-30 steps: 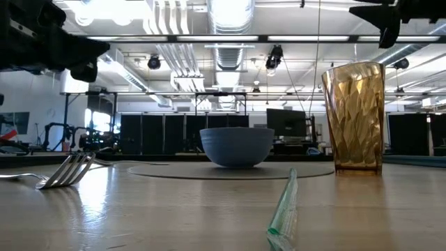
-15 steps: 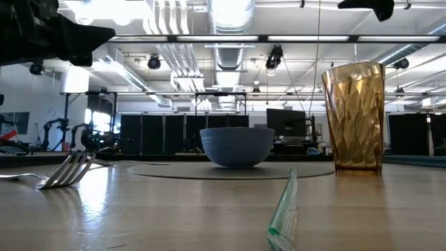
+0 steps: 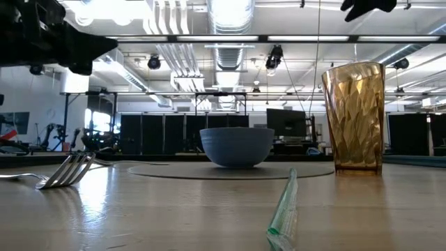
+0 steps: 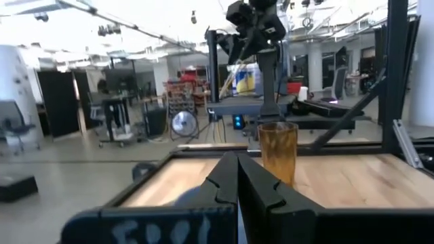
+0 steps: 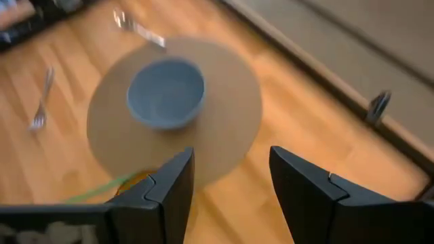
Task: Pick & Place Utensil
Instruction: Put the cup on the top right of the placemat
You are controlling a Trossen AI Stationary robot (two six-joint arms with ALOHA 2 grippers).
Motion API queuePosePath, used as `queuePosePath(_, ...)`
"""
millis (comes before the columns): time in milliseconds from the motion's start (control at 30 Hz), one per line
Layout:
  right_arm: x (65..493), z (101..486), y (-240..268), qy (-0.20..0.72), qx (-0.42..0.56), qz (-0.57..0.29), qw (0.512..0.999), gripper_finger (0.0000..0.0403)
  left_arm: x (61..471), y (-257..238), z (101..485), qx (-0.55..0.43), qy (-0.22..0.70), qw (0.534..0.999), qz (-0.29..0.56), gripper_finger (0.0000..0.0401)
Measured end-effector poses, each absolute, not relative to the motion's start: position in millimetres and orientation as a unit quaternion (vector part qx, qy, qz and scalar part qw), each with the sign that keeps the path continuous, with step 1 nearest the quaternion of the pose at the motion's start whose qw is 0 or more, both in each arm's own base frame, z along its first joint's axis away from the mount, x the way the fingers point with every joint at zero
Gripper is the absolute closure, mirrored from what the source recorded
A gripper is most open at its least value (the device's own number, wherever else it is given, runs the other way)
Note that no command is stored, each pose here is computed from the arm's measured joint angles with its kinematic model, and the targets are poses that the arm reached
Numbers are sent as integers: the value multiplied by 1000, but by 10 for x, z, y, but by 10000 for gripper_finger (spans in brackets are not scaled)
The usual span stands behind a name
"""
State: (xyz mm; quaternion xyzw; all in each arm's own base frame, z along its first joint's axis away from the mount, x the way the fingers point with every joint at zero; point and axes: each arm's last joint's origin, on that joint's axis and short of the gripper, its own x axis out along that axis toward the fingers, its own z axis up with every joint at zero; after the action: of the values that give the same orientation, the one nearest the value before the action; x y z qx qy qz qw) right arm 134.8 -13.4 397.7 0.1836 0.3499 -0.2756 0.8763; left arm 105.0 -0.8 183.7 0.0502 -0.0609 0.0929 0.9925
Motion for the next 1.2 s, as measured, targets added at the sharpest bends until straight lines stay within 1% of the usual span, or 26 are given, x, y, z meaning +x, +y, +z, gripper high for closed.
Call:
queuePosePath(267,1647,3732,-96,444,211,-227,841,215,1051,-8,1835,22,-60,994,91,398)
queuePosePath(667,2110,3398,-83,529,236,-225,784,216,1057,-9,1773,12,-44,995,90,398)
queuePosePath(833,2197,3298,-77,563,229,-217,764,216,1057,-9,1772,15,-44,995,90,398)
queuePosePath(967,2238,3247,-80,580,213,-211,757,216,1057,-9,1772,16,-44,995,90,398)
queuePosePath(1200,2303,3175,-69,598,213,-204,745,216,1057,-9,1778,37,-45,994,91,398)
